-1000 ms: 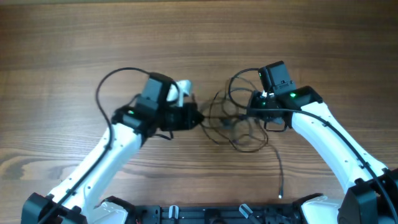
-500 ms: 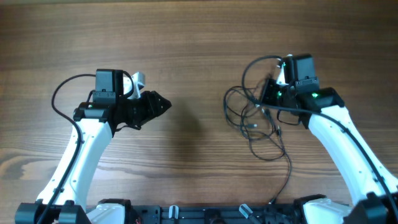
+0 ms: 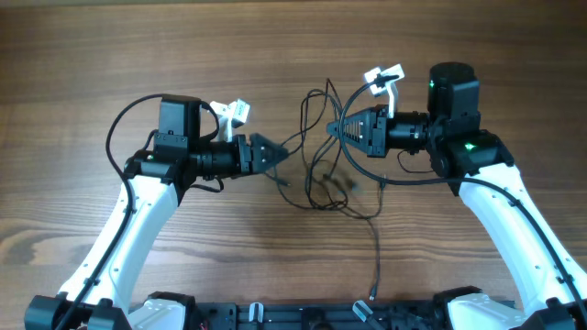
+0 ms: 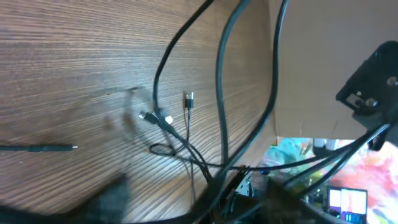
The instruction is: Untangle cables
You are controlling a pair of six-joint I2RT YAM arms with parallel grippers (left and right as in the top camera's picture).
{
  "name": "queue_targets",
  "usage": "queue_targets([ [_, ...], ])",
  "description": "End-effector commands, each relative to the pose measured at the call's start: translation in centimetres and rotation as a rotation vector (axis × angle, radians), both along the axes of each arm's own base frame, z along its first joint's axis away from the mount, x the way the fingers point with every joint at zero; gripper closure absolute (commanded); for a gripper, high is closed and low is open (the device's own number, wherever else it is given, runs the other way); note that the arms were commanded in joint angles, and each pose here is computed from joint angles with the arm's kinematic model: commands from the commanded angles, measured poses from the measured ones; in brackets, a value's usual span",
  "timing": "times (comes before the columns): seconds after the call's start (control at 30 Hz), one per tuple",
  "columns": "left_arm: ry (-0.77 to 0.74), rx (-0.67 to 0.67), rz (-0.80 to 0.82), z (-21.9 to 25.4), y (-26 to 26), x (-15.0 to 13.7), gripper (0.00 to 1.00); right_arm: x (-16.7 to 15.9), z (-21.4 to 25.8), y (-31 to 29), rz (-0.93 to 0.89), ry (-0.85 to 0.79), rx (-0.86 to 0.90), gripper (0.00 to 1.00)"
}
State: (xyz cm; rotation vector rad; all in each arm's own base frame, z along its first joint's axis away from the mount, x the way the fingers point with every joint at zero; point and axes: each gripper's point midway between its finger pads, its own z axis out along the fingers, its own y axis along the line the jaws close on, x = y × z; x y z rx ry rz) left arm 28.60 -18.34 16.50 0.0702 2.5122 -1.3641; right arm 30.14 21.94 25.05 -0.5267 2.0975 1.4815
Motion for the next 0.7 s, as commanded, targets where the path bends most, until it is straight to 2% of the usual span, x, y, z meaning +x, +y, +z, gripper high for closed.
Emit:
queue_targets([
  [0.0,-0.048,0.013,-0.014,0.6,-0.2,0.1,0.66,-0.8,1.6,0.3,0.036,-0.015,0.04,0.96],
  [0.03,-0.045,0.014,-0.02,0.6,-0.3,-0.1,0.67,-0.8,1.6,0.3,0.037,-0.015,0.04,0.96],
  [0.07,-0.041,0.014,-0.03,0.6,-0.6,-0.3,0.64,-0.9,1.7,0.4,0.045,-0.014,0.046,0.96],
  [0.13,-0.042,0.014,-0.049,0.6,-1.2,-0.7,0.46,-1.3,2.4,0.6,0.081,-0.038,0.074,0.96],
  [0.17,-0.043,0.014,-0.061,0.6,-1.5,-0.9,0.42,-1.5,2.8,0.7,0.099,-0.047,0.092,0.96],
  [0.2,-0.043,0.014,-0.074,0.6,-1.9,-1.2,0.43,-1.4,3.2,0.8,0.102,-0.054,0.102,0.96],
  [0.23,-0.043,0.014,-0.08,0.6,-2.0,-1.3,0.52,-1.4,3.3,0.8,0.101,-0.059,0.104,0.96],
  [0.27,-0.047,0.019,-0.081,0.5,-2.0,-1.3,0.66,-1.3,3.4,0.8,0.098,-0.054,0.107,0.96],
  [0.3,-0.062,0.051,-0.072,0.1,-1.7,-1.0,0.88,-1.3,3.4,0.8,0.096,-0.053,0.106,0.96],
  [0.33,-0.057,0.118,-0.027,-0.9,-0.8,-0.5,0.96,-1.0,3.1,0.7,0.074,-0.046,0.092,0.96],
  [0.37,-0.054,0.195,0.027,-1.9,0.4,0.1,0.96,-0.2,2.2,0.4,0.017,-0.028,0.055,0.96],
  [0.4,-0.047,0.344,0.128,-3.6,3.1,1.2,0.96,1.3,0.5,-0.4,-0.094,0.007,-0.022,0.96],
  [0.47,-0.004,0.702,0.392,-6.3,11.4,2.5,0.96,4.5,-5.0,-5.2,-0.438,0.115,-0.301,0.96],
  [0.5,0.029,0.809,0.507,-6.7,14.5,2.5,0.96,5.1,-7.6,-8.7,-0.623,0.191,-0.446,0.96],
  [0.53,0.074,0.876,0.629,-6.8,17.3,2.2,0.96,5.1,-9.6,-12.7,-0.806,0.255,-0.595,0.96],
  [0.57,0.132,0.883,0.754,-6.8,19.6,2.0,0.96,4.4,-10.8,-16.5,-0.97,0.309,-0.726,0.96],
  [0.6,0.168,0.859,0.826,-6.8,20.7,1.9,0.96,3.7,-11.3,-18.8,-1.057,0.339,-0.797,0.96],
  [0.67,0.197,0.799,0.862,-6.8,21.0,2.1,0.96,3.4,-11.5,-19.7,-1.08,0.35,-0.822,0.96],
])
